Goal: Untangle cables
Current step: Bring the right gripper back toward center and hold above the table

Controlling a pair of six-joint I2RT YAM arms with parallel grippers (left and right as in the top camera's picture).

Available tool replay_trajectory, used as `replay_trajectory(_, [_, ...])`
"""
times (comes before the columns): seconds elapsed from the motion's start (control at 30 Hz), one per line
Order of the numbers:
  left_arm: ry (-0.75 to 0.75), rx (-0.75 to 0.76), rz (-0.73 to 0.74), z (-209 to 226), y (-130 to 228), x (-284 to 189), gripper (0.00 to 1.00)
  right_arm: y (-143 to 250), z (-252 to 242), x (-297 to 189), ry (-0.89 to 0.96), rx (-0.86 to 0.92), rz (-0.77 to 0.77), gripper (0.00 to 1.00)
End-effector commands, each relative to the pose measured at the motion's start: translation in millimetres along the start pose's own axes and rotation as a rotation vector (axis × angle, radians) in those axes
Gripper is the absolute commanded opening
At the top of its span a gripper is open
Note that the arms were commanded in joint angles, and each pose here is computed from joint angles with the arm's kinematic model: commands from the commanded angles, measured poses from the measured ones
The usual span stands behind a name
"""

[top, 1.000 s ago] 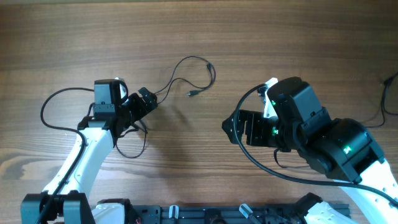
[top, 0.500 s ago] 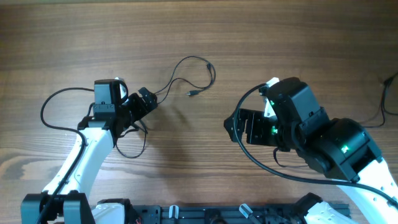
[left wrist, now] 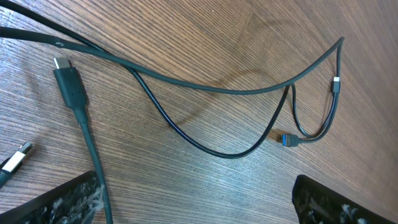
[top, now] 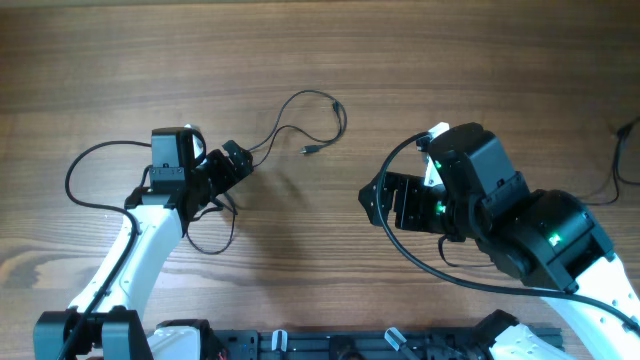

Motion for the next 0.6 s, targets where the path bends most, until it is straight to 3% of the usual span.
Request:
replay_trajectory(0.0, [-0.006,0.007,0.001,0.4,1.0,1.1,1.0,1.0,-1.3,-2.5,0.006,-0.004,-0.021,1.0])
replay_trajectory(0.57, [-0.006,0.007,0.001,0.4,1.0,1.1,1.0,-1.1,-0.5,-2.6,0.005,-0.008,-0.036,1.0])
Point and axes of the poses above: each gripper's point midway between its finger pads, its own x axis out along the fingers, its own z axis along the line the jaws close on, y = z × x, the point moved 8 cm from there along -x, back along the fingers, and after that the axes turned 2 degrees about x, right-handed, at the moved point
